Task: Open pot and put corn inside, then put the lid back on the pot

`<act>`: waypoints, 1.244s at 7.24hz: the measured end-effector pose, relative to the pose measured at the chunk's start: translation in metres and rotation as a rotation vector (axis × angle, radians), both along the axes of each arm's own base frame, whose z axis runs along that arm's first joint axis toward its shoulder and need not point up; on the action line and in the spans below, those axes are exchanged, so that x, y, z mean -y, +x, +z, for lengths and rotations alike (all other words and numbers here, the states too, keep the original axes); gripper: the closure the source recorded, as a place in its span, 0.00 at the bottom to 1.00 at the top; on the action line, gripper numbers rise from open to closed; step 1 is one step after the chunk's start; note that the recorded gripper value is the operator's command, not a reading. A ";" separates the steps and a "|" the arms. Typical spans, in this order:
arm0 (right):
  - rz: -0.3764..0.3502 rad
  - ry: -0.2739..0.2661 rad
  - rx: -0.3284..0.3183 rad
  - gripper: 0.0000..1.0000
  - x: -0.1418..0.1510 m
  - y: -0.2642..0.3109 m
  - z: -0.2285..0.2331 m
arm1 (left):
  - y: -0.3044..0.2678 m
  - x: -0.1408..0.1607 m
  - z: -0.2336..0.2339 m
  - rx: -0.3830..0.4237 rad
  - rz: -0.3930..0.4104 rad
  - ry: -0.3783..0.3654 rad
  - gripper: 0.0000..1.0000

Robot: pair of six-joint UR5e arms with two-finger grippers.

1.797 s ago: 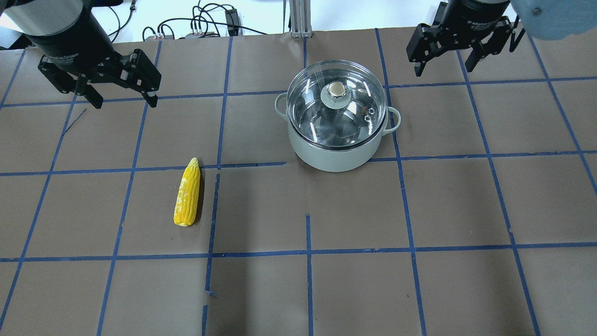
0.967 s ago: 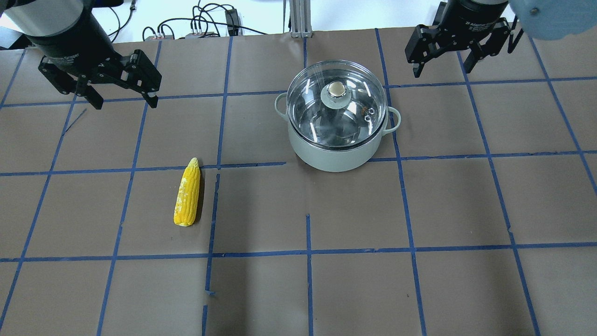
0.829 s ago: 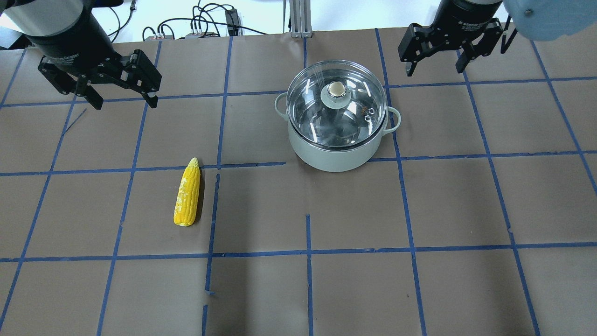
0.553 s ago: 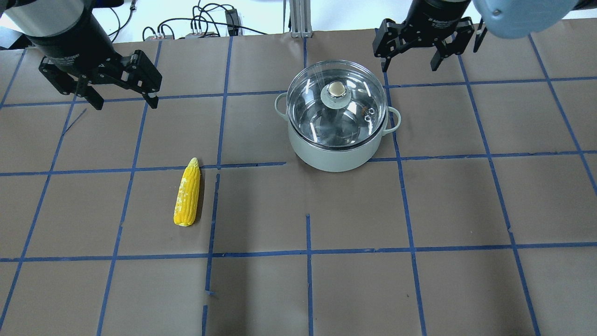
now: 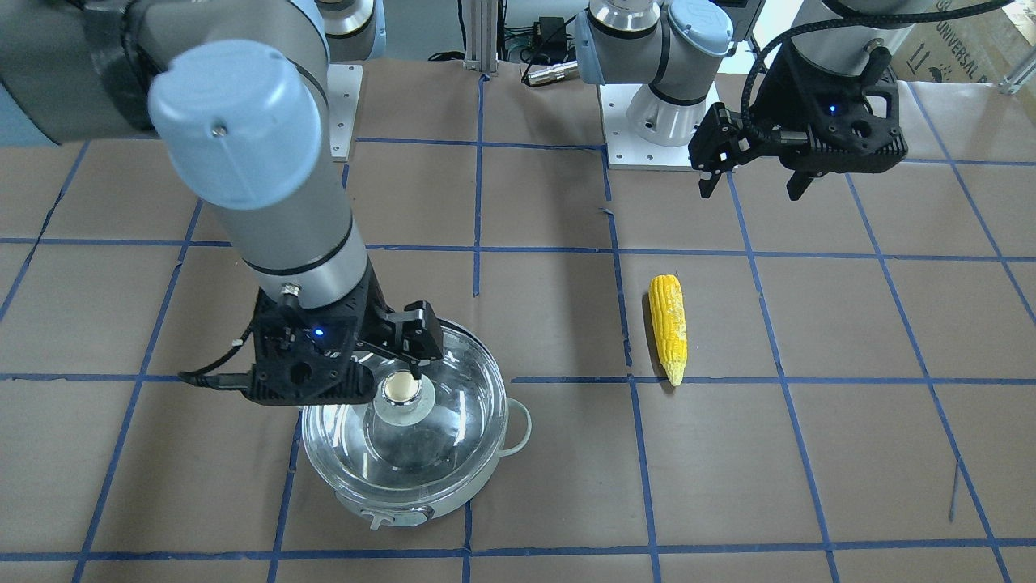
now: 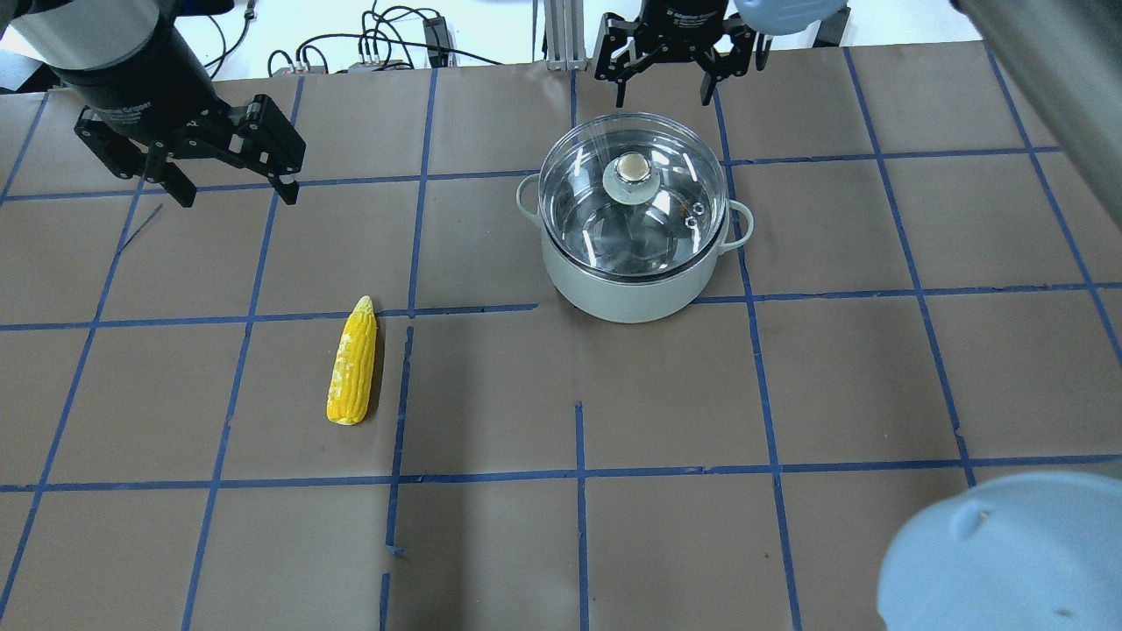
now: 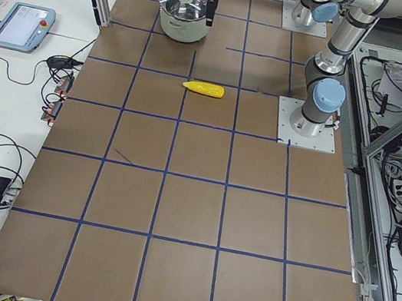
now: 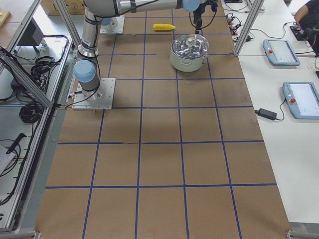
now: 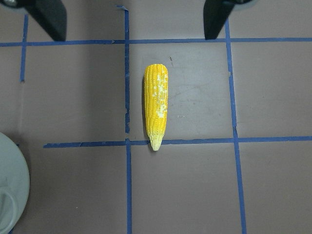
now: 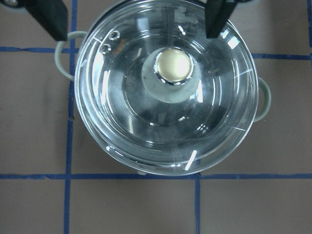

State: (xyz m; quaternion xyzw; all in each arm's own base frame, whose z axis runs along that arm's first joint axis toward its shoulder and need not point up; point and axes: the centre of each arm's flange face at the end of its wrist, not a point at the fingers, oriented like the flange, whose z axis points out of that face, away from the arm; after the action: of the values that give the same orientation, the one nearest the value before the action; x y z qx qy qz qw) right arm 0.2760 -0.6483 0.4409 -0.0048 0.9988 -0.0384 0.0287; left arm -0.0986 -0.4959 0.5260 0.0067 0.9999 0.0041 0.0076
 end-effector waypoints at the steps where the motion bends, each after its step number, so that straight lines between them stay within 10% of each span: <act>1: -0.004 0.001 -0.002 0.00 0.010 0.012 -0.021 | 0.000 0.000 0.000 0.000 0.000 0.000 0.00; 9: -0.053 0.059 -0.060 0.01 0.018 0.014 -0.077 | 0.000 0.000 0.000 0.000 0.000 0.000 0.00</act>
State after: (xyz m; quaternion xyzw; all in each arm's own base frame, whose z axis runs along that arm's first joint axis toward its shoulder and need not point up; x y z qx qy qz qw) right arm 0.2895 -0.6664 0.3635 0.0212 0.9997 -0.0098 -0.0021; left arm -0.0986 -0.4959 0.5260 0.0068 0.9999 0.0041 0.0076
